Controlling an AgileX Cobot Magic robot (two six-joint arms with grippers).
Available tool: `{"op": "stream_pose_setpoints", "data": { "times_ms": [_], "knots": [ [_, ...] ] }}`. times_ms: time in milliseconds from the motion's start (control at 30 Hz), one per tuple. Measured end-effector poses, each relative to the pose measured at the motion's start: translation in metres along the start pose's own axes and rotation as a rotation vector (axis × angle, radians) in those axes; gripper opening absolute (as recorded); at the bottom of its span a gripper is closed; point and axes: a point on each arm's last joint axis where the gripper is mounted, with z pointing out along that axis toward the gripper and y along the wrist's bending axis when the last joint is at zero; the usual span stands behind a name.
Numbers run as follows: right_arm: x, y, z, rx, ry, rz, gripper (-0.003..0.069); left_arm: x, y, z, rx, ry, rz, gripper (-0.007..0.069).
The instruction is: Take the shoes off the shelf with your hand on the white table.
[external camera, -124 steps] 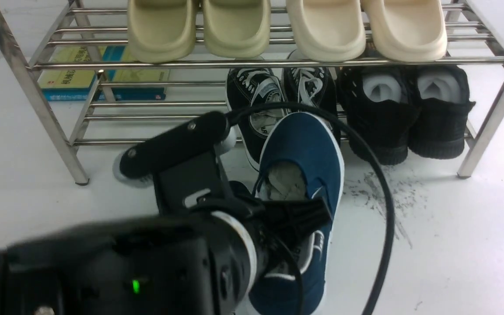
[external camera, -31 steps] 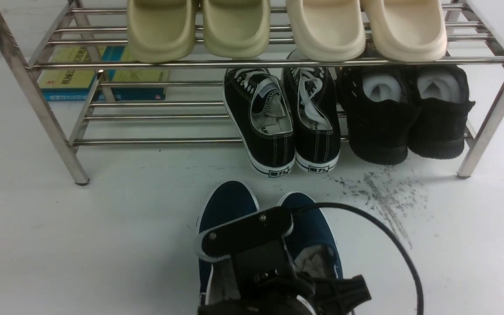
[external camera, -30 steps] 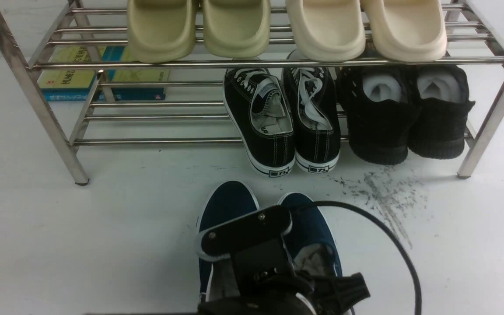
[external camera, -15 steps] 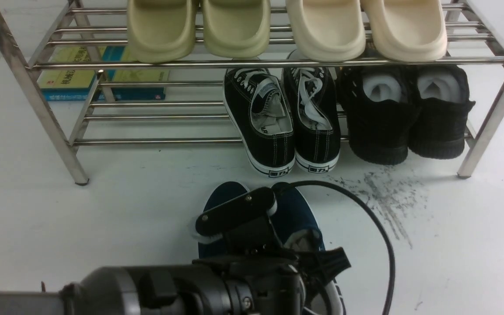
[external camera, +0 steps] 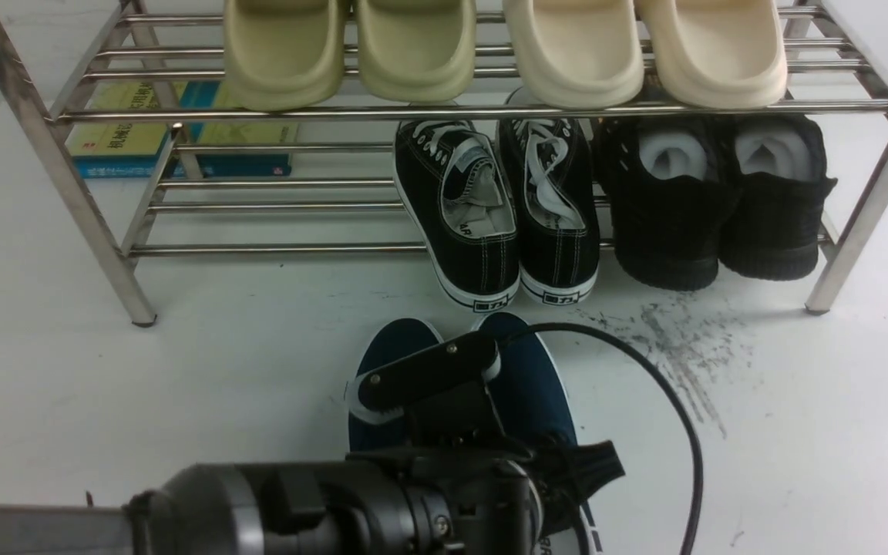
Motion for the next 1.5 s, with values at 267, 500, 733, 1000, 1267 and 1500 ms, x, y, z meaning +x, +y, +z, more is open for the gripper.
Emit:
{"op": "stream_pose_setpoints", "data": {
  "times_ms": [267,500,733,1000,1267,1500],
  "knots": [
    [0.0,0.0,0.0,0.0,0.0,0.0,0.0239,-0.04,0.01,-0.07,-0.015,-0.141,0.056,0.0422],
    [0.0,0.0,0.0,0.0,0.0,0.0,0.0239,-0.072,0.045,-0.148,-0.042,-0.237,0.11,0.0314],
    [0.0,0.0,0.0,0.0,0.0,0.0,0.0239,-0.082,0.092,-0.206,-0.02,-0.219,0.189,0.002],
    [0.0,0.0,0.0,0.0,0.0,0.0,0.0239,-0.065,0.146,-0.238,0.152,-0.124,0.34,0.0001],
    [0.0,0.0,0.0,0.0,0.0,0.0,0.0239,-0.038,0.186,-0.197,0.114,-0.144,0.384,0.0001],
    [0.0,0.0,0.0,0.0,0.0,0.0,0.0239,-0.036,0.171,-0.176,0.309,-0.349,0.513,0.0008]
  ]
}}
